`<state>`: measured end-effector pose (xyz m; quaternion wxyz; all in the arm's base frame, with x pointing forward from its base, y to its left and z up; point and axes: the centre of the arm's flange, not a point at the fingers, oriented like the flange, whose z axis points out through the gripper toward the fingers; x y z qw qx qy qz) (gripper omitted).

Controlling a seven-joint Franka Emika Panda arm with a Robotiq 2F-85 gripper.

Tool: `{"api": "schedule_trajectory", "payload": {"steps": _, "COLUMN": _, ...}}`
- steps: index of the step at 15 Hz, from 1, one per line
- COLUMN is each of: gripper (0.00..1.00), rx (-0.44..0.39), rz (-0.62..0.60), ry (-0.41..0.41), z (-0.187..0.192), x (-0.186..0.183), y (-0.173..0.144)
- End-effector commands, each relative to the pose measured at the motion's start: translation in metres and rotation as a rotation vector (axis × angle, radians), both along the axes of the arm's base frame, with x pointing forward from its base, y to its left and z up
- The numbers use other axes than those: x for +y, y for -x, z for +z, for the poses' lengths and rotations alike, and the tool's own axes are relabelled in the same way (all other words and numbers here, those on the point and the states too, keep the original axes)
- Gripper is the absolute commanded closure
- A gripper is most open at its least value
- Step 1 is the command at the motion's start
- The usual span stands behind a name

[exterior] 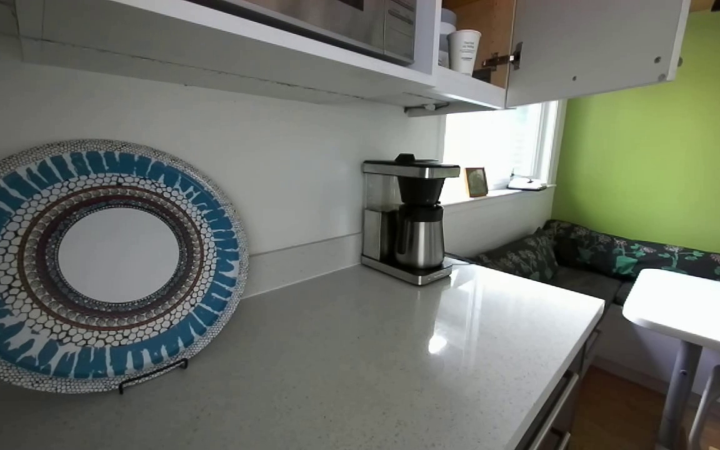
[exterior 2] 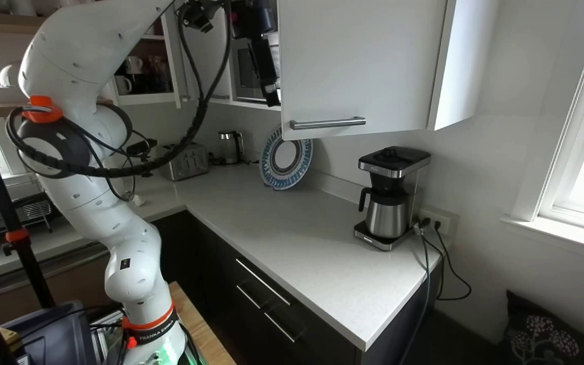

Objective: Open the far right top cabinet door, pick up the paper cup from the bottom shelf of the open cabinet and put it on the kitchen counter

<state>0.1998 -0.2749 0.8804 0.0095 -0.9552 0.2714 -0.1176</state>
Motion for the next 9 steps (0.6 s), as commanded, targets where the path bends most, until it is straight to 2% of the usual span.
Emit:
{"api": "schedule_trajectory", "payload": {"steps": 1, "gripper": 0.0, "rx": 0.068, "rz": -0.044, "ry": -0.017, "z": 0.003, "x": 0.037, "y": 0.01}}
{"api": "schedule_trajectory", "payload": {"steps": 4, "gripper": 0.0, "rx": 0.049, "rz": -0.056, "ry": -0.078, "z": -0.001, "x": 0.071, "y": 0.005}}
{"api": "schedule_trajectory", "payload": {"steps": 9, "gripper": 0.0, "rx": 0.025, "rz": -0.187, "ry": -0.09, "z": -0.003, "x": 0.132, "y": -0.013}}
